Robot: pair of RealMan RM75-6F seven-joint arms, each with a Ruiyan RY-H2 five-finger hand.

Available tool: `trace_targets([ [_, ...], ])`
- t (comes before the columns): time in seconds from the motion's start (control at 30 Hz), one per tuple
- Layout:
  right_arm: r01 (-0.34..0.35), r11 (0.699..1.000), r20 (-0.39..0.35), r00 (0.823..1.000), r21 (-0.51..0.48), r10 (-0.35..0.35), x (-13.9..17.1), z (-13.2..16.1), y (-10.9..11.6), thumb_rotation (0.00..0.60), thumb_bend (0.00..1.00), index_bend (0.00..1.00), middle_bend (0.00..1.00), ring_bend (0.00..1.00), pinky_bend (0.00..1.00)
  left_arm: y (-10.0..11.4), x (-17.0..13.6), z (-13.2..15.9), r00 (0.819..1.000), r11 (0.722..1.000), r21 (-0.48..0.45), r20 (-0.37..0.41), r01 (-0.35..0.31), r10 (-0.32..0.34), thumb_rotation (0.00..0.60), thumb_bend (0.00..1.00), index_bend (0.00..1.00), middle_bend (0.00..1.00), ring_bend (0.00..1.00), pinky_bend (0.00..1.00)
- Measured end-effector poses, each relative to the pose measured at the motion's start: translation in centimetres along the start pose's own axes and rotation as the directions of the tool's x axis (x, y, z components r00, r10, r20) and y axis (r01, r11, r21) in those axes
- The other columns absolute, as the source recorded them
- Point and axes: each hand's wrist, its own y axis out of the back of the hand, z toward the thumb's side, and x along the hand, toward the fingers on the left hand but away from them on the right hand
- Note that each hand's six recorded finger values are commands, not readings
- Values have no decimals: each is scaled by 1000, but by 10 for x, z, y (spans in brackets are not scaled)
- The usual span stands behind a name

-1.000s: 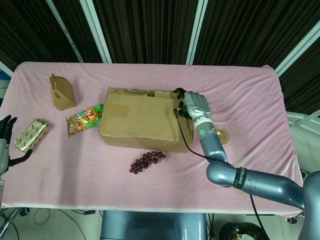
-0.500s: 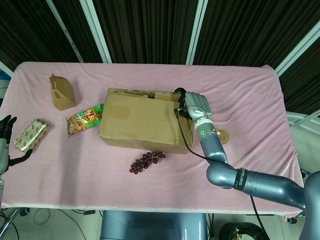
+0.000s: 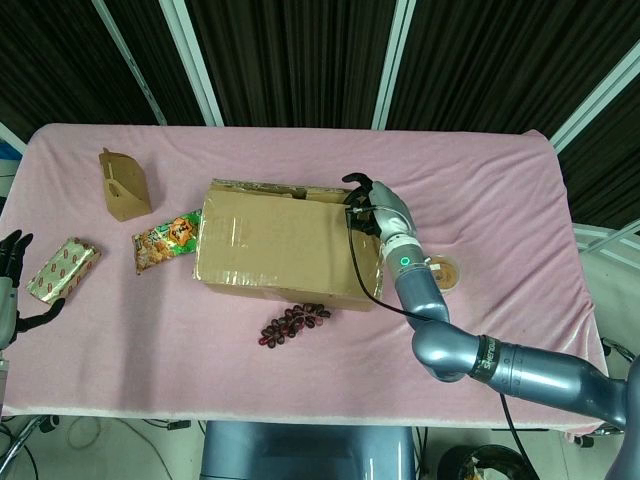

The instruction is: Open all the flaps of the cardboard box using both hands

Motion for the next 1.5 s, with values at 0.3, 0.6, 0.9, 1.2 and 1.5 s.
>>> trace_targets([
  [0.3,-31,995,-13,999,-99,29,14,18,6,600,824,189,414,506,560,0,0,1,1000,1000,5,7,-6,6,600,186,0,0,0,0],
  [0.6,-87,986,-58,995,-140,79,34,40,3,600,822,170,412,505,560,-1,0,2,1000,1000,11,10,-4,4,600,186,0,0,0,0],
  [0.9,-188,965,-82,981,-183,175,55,53,-2,600,820,151,411,504,560,-1,0,2,1000,1000,16,12,-1,1,600,187,0,0,0,0],
  [1.2,-247,947,-142,965,-203,221,82,68,0,600,821,149,409,504,561,-2,0,2,1000,1000,26,13,-2,2,600,187,0,0,0,0],
  [1.5,-296,936,-133,953,-190,274,103,64,0,600,819,145,407,501,560,-2,0,2,1000,999,33,12,-5,5,600,187,0,0,0,0],
])
